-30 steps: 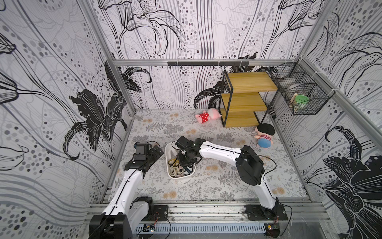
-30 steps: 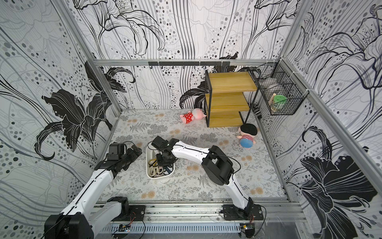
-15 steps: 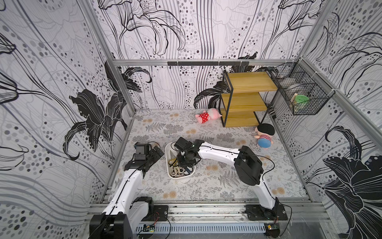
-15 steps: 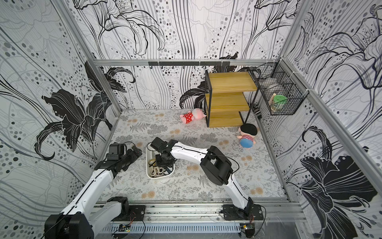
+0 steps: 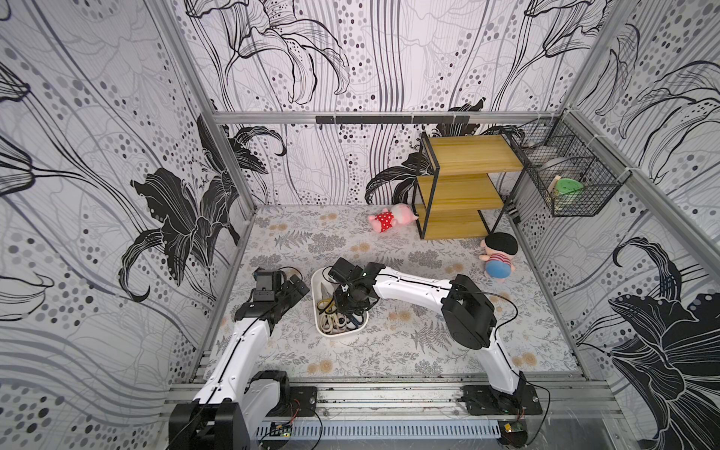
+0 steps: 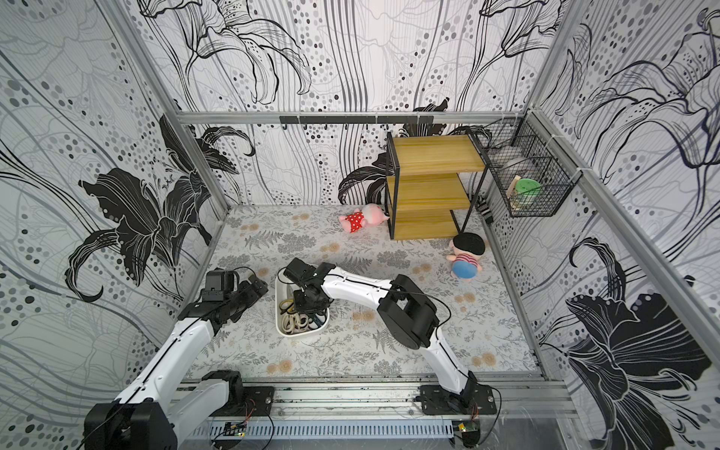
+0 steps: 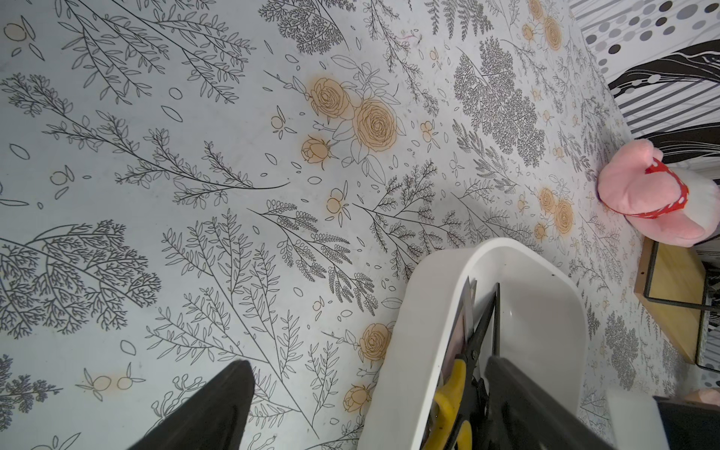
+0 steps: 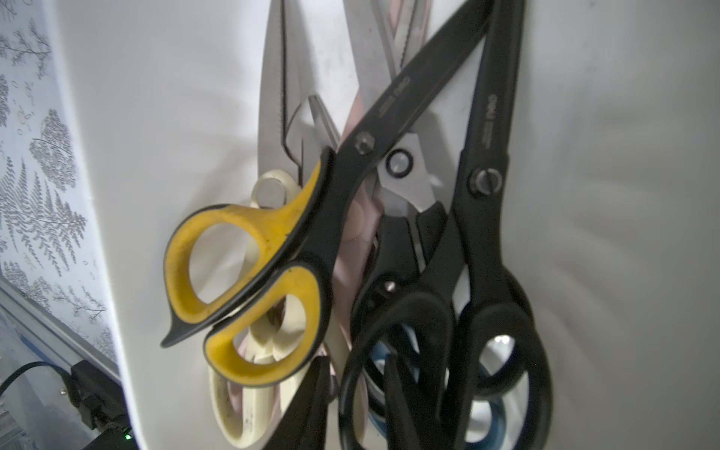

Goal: Take the scissors out of the storage box
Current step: Pick up the scissors from the storage box.

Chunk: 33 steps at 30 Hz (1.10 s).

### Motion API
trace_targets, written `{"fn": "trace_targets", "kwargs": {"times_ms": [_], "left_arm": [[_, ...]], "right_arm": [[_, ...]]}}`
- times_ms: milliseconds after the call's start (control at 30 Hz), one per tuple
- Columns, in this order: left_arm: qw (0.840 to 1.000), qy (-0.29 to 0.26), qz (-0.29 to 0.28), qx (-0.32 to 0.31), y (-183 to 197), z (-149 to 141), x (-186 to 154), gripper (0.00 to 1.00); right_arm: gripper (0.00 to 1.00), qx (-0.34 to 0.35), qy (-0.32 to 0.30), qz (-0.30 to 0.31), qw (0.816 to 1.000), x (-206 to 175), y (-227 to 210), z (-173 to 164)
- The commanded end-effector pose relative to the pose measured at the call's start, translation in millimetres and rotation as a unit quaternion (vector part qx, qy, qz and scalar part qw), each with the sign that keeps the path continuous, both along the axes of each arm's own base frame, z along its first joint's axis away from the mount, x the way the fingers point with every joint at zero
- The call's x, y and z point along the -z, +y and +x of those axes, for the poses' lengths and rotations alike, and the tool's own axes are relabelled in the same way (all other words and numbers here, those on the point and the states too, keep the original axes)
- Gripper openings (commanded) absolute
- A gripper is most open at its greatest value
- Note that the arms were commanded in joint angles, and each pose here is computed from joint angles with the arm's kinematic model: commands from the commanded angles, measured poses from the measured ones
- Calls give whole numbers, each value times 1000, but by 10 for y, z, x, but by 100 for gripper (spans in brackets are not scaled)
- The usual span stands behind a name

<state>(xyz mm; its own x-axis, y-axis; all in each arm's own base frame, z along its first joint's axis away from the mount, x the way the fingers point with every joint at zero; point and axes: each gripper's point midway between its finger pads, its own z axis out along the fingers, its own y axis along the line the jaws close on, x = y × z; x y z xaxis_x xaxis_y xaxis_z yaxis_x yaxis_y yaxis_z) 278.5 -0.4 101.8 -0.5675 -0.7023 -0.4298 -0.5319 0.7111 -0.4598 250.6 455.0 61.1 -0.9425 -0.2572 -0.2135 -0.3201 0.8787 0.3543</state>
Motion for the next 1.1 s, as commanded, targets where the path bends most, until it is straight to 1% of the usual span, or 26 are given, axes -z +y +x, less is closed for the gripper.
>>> {"fn": "trace_targets", "kwargs": {"times_ms": [0,133,300,333,367,433,667,1067], "left_arm": [[1000,-7,8,2,34,30,-47,97],[1000,-5,8,2,37,27,-36,97],[1000,-4,8,3,31,30,-31,97],[1000,-4,8,3,33,30,-32,97],[1000,-3,8,5,27,30,-29,97],[1000,-3,7,4,27,32,-27,97],[1000,-2,7,6,25,39,-18,97],[1000,1,7,7,21,43,-2,97]], "right_arm": [[29,8,-14,5,1000,-223,-7,31],[26,12,-17,4,1000,-226,-23,36],[19,13,-14,4,1000,-189,-11,35],[16,14,-14,4,1000,-188,-12,33],[13,15,-15,6,1000,-198,-10,37],[12,15,-16,8,1000,-216,-6,42],[0,14,-17,20,1000,-350,16,34],[0,1,-14,24,1000,-456,-2,-13]]}}
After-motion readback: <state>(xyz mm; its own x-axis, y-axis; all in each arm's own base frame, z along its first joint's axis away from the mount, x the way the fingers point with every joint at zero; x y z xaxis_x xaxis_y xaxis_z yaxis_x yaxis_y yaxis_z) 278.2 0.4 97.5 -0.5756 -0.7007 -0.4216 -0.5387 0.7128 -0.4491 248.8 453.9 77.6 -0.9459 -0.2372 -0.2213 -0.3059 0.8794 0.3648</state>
